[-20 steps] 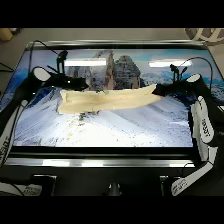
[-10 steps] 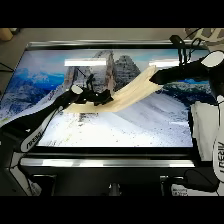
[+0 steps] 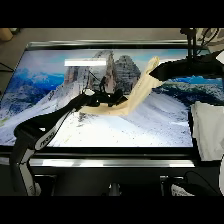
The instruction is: Fold the shirts.
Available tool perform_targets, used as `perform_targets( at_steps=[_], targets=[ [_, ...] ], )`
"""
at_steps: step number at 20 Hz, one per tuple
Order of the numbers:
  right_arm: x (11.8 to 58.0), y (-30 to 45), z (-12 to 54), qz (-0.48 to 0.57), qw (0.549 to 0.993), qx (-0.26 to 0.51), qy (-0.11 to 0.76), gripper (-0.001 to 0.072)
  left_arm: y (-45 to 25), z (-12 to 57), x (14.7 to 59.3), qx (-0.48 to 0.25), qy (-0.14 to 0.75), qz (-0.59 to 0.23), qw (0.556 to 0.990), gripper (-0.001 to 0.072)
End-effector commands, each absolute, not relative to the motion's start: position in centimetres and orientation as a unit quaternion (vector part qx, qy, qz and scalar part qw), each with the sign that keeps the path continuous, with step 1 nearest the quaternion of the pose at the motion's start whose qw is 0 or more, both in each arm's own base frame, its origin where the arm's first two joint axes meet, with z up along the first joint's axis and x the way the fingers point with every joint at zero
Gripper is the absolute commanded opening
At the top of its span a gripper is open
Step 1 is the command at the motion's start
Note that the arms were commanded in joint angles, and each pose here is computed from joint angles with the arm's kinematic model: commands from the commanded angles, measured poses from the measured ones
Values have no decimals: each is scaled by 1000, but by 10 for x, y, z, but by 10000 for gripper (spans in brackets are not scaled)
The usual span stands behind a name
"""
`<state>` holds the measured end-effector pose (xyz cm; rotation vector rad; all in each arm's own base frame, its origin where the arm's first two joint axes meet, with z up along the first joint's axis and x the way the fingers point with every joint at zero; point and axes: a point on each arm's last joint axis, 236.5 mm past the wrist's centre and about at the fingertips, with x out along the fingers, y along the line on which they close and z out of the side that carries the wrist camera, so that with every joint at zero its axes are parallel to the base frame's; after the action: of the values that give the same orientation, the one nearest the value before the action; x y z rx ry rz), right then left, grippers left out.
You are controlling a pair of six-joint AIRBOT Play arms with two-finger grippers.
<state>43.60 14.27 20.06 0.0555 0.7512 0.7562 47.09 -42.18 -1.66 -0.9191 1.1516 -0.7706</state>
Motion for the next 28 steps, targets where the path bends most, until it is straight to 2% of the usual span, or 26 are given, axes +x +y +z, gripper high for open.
perform_targets(
  at_steps=[1, 5, 8, 11, 14, 15, 16, 17, 20, 24, 26, 28],
  targets=[
    [455, 154, 206, 365, 865, 78, 335, 11, -360, 36, 505, -361, 460, -343, 735, 28],
    [482, 221, 182, 398, 851, 123, 320, 11, -200, 159, 549, -318, 335, -264, 847, 28],
    [479, 314, 134, 448, 816, 145, 334, 11, -89, 244, 538, -282, 244, -183, 910, 29],
    [469, 394, 68, 462, 784, 191, 369, 11, -33, 310, 499, -261, 183, -145, 937, 29],
    [451, 439, 10, 464, 750, 232, 411, 15, -28, 342, 468, -245, 161, -148, 945, 30],
    [451, 445, 4, 463, 744, 246, 414, 161, -31, 345, 462, -241, 161, -152, 945, 30],
    [453, 445, 5, 467, 742, 255, 408, 562, -35, 345, 459, -237, 166, -158, 944, 30],
    [451, 440, 11, 485, 738, 244, 400, 624, -39, 343, 457, -232, 172, -163, 943, 30],
    [440, 385, 19, 518, 717, 174, 433, 625, -40, 330, 458, -228, 187, -164, 941, 30],
    [441, 224, -24, 391, 719, 34, 573, 625, -39, 309, 460, -234, 207, -161, 936, 31],
    [436, 172, -44, 333, 706, 51, 622, 626, -39, 306, 460, -235, 211, -160, 935, 31],
    [428, 170, -63, 323, 695, 98, 634, 633, -41, 305, 460, -226, 210, -163, 937, 32]
  ],
)
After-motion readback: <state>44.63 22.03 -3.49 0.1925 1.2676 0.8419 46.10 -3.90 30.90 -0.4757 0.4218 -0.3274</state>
